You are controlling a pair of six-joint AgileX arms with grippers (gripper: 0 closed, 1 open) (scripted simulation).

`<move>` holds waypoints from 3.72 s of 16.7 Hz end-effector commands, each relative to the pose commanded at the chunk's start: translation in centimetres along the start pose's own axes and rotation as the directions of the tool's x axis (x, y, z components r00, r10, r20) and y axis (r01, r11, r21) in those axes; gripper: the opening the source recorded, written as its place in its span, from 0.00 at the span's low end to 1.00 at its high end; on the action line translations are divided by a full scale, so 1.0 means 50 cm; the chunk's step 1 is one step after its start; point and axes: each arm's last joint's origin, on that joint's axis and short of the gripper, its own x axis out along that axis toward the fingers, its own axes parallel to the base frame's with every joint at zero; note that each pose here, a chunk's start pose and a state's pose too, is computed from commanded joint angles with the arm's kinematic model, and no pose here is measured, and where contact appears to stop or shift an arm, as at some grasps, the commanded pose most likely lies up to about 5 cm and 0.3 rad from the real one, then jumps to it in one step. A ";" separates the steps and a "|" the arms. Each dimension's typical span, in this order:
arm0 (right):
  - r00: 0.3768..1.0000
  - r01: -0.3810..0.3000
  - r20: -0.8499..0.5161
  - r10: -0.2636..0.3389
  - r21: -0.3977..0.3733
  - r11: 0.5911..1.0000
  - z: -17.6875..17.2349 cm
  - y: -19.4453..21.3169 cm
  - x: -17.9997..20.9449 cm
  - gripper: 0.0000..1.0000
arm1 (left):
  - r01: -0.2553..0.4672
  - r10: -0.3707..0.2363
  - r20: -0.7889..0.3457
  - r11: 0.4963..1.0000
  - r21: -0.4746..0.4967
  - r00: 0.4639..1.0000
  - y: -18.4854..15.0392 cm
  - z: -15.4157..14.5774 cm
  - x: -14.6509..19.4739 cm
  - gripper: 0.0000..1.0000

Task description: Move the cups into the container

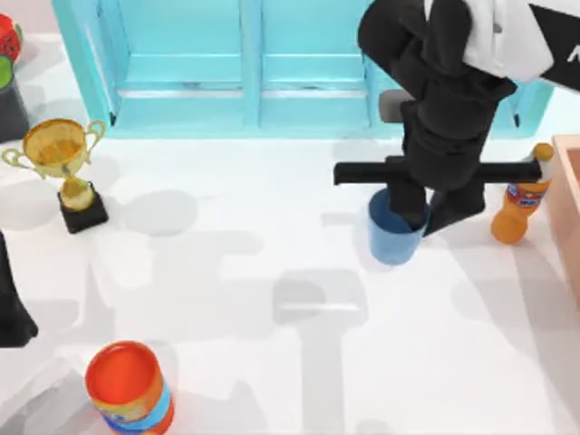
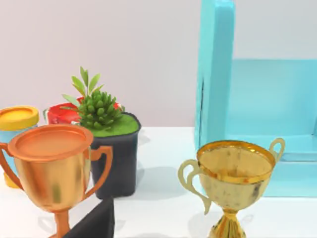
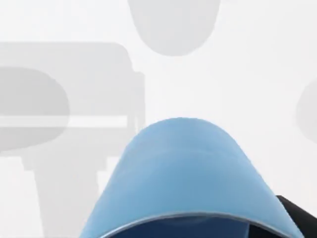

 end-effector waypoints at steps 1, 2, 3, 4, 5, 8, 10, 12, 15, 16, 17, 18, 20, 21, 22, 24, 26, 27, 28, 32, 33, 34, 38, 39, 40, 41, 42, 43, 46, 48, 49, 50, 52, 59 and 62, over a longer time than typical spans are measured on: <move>1.000 0.001 -0.002 -0.001 0.001 1.000 -0.003 -0.018 -0.015 0.00 | 0.000 0.000 0.000 1.000 0.000 1.000 0.000 0.000 0.000 1.00; 1.000 0.002 -0.003 -0.002 0.001 1.000 -0.004 -0.029 -0.023 0.00 | 0.000 0.000 0.000 1.000 0.000 1.000 0.000 0.000 0.000 1.00; 1.000 0.002 -0.004 -0.002 0.001 1.000 -0.005 -0.031 -0.026 0.00 | 0.000 0.000 0.000 1.000 0.000 1.000 0.000 0.000 0.000 1.00; 1.000 0.002 -0.004 -0.002 0.001 1.000 -0.005 -0.031 -0.026 0.00 | 0.000 0.000 0.000 1.000 0.000 1.000 0.000 0.000 0.000 1.00; 1.000 0.002 -0.004 -0.002 0.001 1.000 -0.005 -0.031 -0.026 0.00 | 0.000 0.000 0.000 1.000 0.000 1.000 0.000 0.000 0.000 1.00; 1.000 0.003 -0.005 -0.003 -0.003 1.000 -0.002 -0.036 -0.026 0.00 | 0.000 0.000 0.000 1.000 0.000 1.000 0.000 0.000 0.000 1.00; 1.000 0.007 -0.019 -0.007 -0.006 1.000 0.008 -0.070 -0.029 0.00 | 0.000 0.000 0.000 1.000 0.000 1.000 0.000 0.000 0.000 1.00; 0.999 0.010 -0.041 -0.011 -0.007 1.000 0.024 -0.127 -0.032 0.00 | 0.000 0.000 0.000 1.000 0.000 1.000 0.000 0.000 0.000 1.00; 0.997 0.006 -0.076 -0.006 -0.006 1.000 0.045 -0.243 -0.041 0.00 | 0.000 0.000 0.000 1.000 0.000 1.000 0.000 0.000 0.000 1.00; 0.996 0.001 -0.084 -0.001 -0.007 1.000 0.049 -0.286 -0.044 0.00 | 0.000 0.000 0.000 1.000 0.000 1.000 0.000 0.000 0.000 1.00; 0.996 -0.005 -0.089 0.005 -0.007 1.000 0.051 -0.330 -0.049 0.00 | 0.000 0.000 0.000 1.000 0.000 1.000 0.000 0.000 0.000 1.00; 0.996 -0.012 -0.089 0.011 -0.007 1.000 0.051 -0.374 -0.054 0.00 | 0.000 0.000 0.000 1.000 0.000 1.000 0.000 0.000 0.000 1.00; 0.997 -0.024 -0.079 0.023 -0.007 1.000 0.046 -0.462 -0.066 0.00 | 0.000 0.000 0.000 1.000 0.000 1.000 0.000 0.000 0.000 1.00; 0.997 -0.028 -0.070 0.028 -0.007 1.000 0.040 -0.503 -0.073 0.00 | 0.000 0.000 0.000 1.000 0.000 1.000 0.000 0.000 0.000 1.00; 0.998 -0.031 -0.059 0.030 -0.006 1.000 0.032 -0.542 -0.080 0.00 | 0.000 0.000 0.000 1.000 0.000 1.000 0.000 0.000 0.000 1.00; 0.999 -0.032 -0.033 0.032 -0.005 0.999 0.015 -0.610 -0.093 0.00 | 0.000 0.000 0.000 1.000 0.000 1.000 0.000 0.000 0.000 1.00; 1.000 -0.028 -0.009 0.028 -0.003 1.000 -0.002 -0.659 -0.104 0.00 | 0.000 0.000 0.000 1.000 0.000 1.000 0.000 0.000 0.000 1.00; 1.000 -0.026 0.001 0.026 -0.002 1.000 -0.009 -0.675 -0.108 0.00 | 0.000 0.000 0.000 1.000 0.000 1.000 0.000 0.000 0.000 1.00; 1.000 -0.024 0.007 0.024 -0.001 1.000 -0.013 -0.686 -0.111 0.00 | 0.000 0.000 0.000 1.000 0.000 1.000 0.000 0.000 0.000 1.00; 1.000 -0.024 0.010 0.024 -0.001 1.000 -0.015 -0.689 -0.112 0.00 | 0.000 0.000 0.000 1.000 0.000 1.000 0.000 0.000 0.000 1.00; 1.000 -0.025 0.002 0.025 -0.003 1.000 -0.013 -0.687 -0.107 0.00 | 0.000 0.000 0.000 1.000 0.000 1.000 0.000 0.000 0.000 1.00; 1.000 -0.025 0.002 0.025 -0.004 1.000 -0.013 -0.687 -0.106 0.00 | 0.000 0.000 0.000 1.000 0.000 1.000 0.000 0.000 0.000 1.00; 1.000 -0.022 0.009 0.022 -0.007 1.000 -0.010 -0.679 -0.059 0.00 | 0.000 0.000 0.000 1.000 0.000 1.000 0.000 0.000 0.000 1.00; 1.000 -0.022 0.010 0.022 -0.006 1.000 -0.010 -0.677 -0.042 0.00 | 0.000 0.000 0.000 1.000 0.000 1.000 0.000 0.000 0.000 1.00; 1.000 -0.022 0.010 0.022 -0.004 1.000 -0.011 -0.675 -0.023 0.00 | 0.000 0.000 0.000 1.000 0.000 1.000 0.000 0.000 0.000 1.00; 1.000 -0.023 0.010 0.023 -0.003 1.000 -0.012 -0.673 -0.007 0.00 | 0.000 0.000 0.000 1.000 0.000 1.000 0.000 0.000 0.000 1.00; 1.000 -0.023 0.010 0.023 -0.002 1.000 -0.014 -0.671 0.007 0.00 | 0.000 0.000 0.000 1.000 0.000 1.000 0.000 0.000 0.000 1.00; 1.000 -0.024 0.010 0.024 -0.001 1.000 -0.014 -0.670 0.015 0.00 | 0.000 0.000 0.000 1.000 0.000 1.000 0.000 0.000 0.000 1.00; 1.000 -0.024 0.010 0.024 -0.001 1.000 -0.015 -0.669 0.017 0.00 | 0.000 0.000 0.000 1.000 0.000 1.000 0.000 0.000 0.000 1.00; 1.000 -0.024 0.010 0.024 -0.001 1.000 -0.015 -0.669 0.017 0.08 | 0.000 0.000 0.000 1.000 0.000 1.000 0.000 0.000 0.000 1.00; 1.000 -0.024 0.010 0.024 -0.001 1.000 -0.015 -0.669 0.017 0.15 | 0.000 0.000 0.000 1.000 0.000 1.000 0.000 0.000 0.000 1.00; 1.000 -0.024 0.010 0.024 -0.001 1.000 -0.015 -0.669 0.017 0.23 | 0.000 0.000 0.000 1.000 0.000 1.000 0.000 0.000 0.000 1.00; 1.000 -0.024 0.010 0.024 -0.001 1.000 -0.015 -0.669 0.017 0.38 | 0.000 0.000 0.000 1.000 0.000 1.000 0.000 0.000 0.000 1.00; 1.000 -0.024 0.010 0.024 -0.001 1.000 -0.015 -0.669 0.017 0.90 | 0.000 0.000 0.000 1.000 0.000 1.000 0.000 0.000 0.000 1.00; 1.000 -0.024 0.010 0.024 -0.001 1.000 -0.015 -0.669 0.017 1.00 | 0.000 0.000 0.000 1.000 0.000 1.000 0.000 0.000 0.000 1.00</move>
